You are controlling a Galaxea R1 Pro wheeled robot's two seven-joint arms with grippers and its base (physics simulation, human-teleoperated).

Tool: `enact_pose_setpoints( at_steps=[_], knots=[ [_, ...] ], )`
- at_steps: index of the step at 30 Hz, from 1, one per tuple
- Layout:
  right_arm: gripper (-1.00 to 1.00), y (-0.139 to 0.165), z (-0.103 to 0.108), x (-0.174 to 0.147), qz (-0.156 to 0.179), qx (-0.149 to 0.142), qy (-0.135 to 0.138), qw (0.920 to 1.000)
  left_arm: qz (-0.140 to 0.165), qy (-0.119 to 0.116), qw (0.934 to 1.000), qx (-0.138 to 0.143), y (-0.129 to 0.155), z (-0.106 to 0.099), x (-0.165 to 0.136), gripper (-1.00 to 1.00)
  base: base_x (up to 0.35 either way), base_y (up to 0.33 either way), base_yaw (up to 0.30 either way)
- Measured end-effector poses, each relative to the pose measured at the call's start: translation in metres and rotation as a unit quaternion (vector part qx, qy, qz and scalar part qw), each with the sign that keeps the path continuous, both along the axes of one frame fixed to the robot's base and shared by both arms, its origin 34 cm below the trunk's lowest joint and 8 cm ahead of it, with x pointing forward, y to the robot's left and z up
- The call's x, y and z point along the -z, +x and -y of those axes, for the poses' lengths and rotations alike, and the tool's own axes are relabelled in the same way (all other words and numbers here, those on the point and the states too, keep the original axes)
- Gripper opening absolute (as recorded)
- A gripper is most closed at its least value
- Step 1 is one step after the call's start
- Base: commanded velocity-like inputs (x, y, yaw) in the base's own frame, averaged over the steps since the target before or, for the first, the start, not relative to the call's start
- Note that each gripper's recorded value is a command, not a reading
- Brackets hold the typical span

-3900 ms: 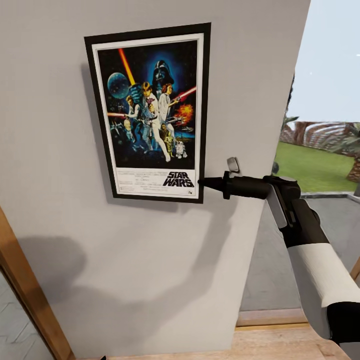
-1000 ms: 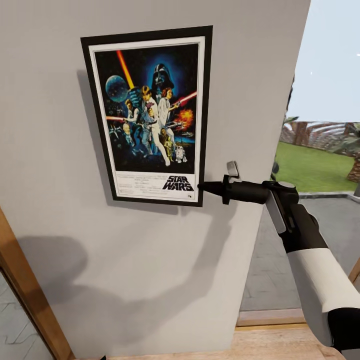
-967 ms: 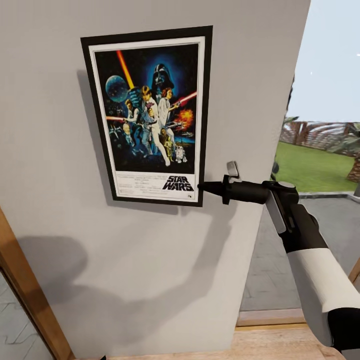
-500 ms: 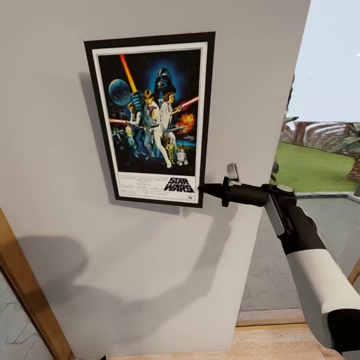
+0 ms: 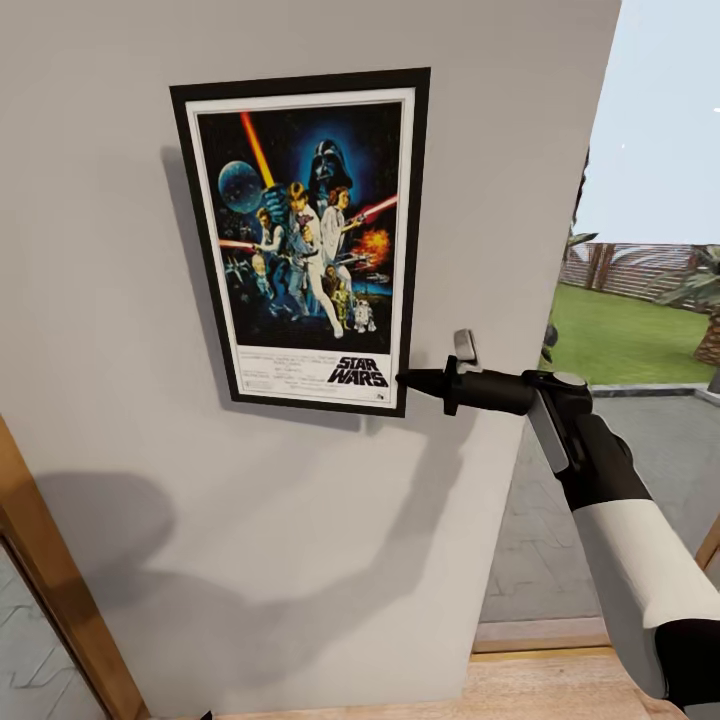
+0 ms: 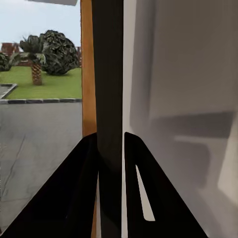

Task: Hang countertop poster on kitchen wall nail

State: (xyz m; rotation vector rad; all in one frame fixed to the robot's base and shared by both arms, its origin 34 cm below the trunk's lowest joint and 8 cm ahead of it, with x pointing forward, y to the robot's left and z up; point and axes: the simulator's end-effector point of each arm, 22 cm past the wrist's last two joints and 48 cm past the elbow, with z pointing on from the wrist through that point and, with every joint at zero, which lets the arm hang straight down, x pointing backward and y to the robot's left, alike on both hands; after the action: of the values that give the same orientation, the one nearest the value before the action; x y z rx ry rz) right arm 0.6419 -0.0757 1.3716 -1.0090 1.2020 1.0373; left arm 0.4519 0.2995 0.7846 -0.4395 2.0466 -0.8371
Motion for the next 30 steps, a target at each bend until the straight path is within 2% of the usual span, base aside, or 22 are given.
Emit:
enact_pose_setpoints(
  at_steps=[30],
  knots=[
    [-1.0, -0.001, 0.0, 0.012, -0.011, 0.0, 0.0, 0.9999, 0.001, 0.0, 1.0, 0.0, 0.0, 0.0, 0.0, 1.0, 0.0, 0.007, 0.0]
  ],
)
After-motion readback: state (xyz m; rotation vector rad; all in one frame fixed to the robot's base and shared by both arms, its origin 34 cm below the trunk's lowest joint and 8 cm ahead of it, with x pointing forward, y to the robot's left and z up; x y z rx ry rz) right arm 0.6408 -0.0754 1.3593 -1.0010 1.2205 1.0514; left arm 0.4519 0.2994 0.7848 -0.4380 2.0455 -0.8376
